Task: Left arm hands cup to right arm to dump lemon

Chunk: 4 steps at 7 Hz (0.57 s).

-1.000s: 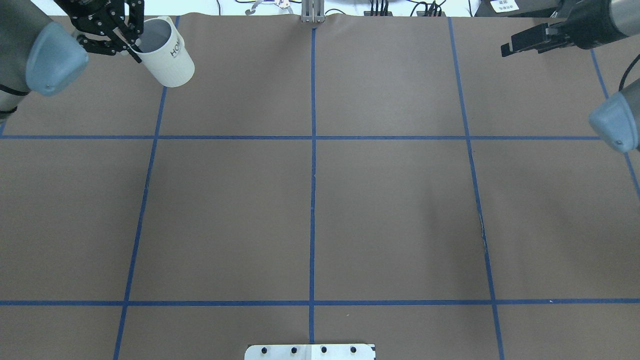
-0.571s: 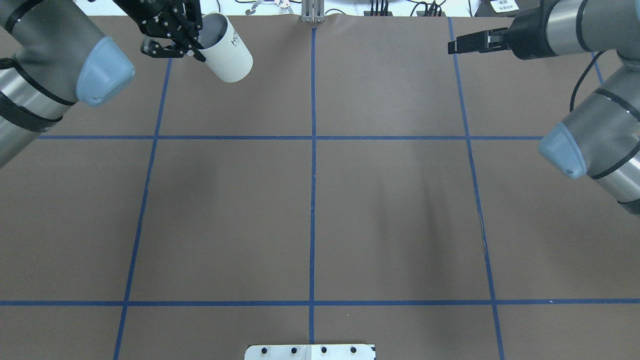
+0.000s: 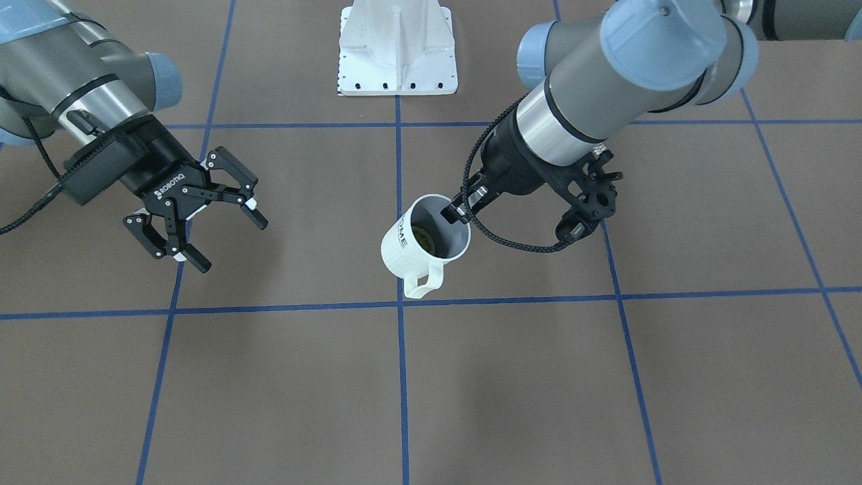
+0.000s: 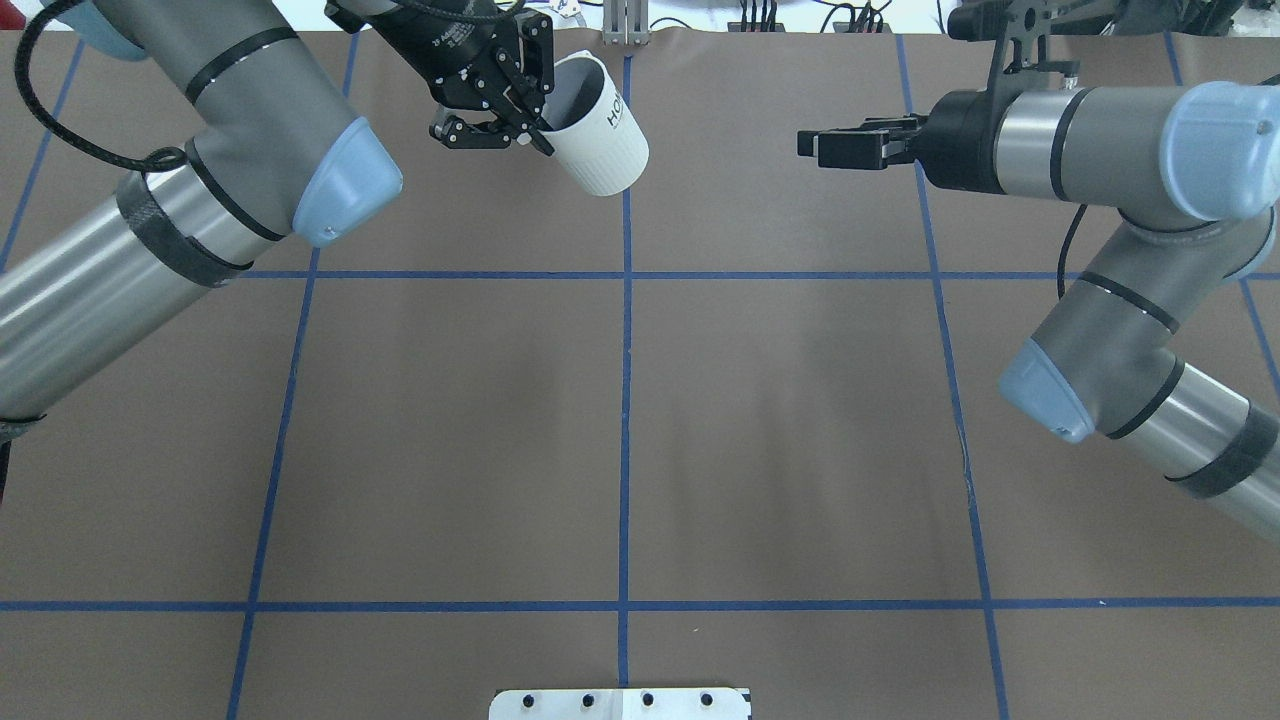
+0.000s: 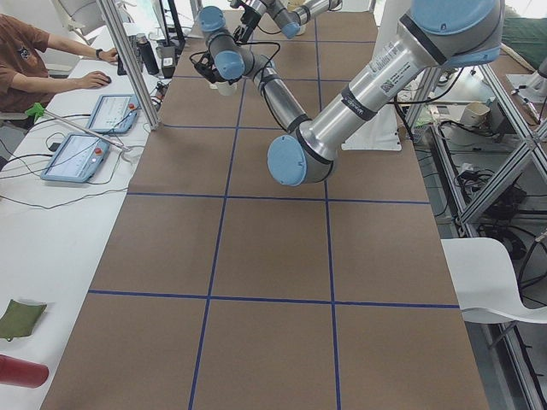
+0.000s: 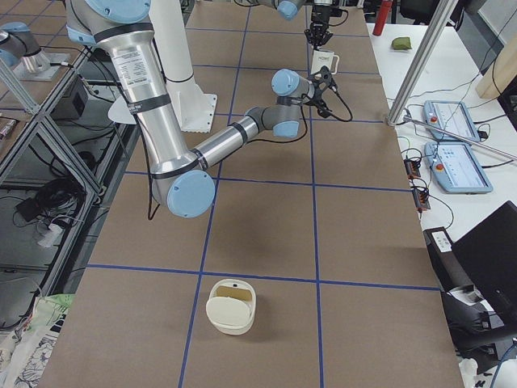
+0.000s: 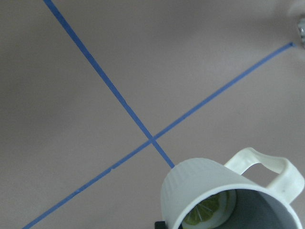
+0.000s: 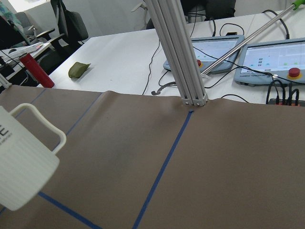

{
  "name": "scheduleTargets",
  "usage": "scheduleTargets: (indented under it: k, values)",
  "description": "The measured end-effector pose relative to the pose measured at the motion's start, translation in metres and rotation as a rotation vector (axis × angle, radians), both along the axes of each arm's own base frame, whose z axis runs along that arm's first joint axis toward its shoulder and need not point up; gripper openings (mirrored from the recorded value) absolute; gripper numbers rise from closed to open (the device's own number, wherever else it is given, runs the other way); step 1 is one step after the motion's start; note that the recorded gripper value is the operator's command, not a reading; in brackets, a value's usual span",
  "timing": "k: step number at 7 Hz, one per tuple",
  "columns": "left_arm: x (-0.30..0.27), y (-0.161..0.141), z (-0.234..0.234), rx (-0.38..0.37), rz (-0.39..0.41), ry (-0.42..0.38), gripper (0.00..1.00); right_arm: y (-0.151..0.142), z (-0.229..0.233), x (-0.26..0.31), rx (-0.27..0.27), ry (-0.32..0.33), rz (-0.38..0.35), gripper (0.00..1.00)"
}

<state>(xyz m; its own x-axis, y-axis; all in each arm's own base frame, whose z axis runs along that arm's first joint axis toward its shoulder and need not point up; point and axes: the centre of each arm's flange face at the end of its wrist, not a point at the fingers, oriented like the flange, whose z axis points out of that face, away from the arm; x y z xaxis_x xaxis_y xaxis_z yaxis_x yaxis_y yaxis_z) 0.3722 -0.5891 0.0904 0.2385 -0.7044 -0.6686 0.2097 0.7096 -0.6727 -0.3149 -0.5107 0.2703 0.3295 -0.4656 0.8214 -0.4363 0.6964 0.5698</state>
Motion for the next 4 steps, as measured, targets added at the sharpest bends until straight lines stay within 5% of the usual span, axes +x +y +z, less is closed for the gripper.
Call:
scheduleTargets:
  k: [2,4]
  values:
    - [0.008,0.002,-0.001,0.021,0.022,0.004,0.00,0.024,-0.004,-0.028,0.080,-0.057,0.020,0.99]
    - [0.023,-0.014,-0.004,-0.061,0.005,-0.015,0.00,0.042,-0.007,-0.054,0.180,-0.021,0.066,0.99]
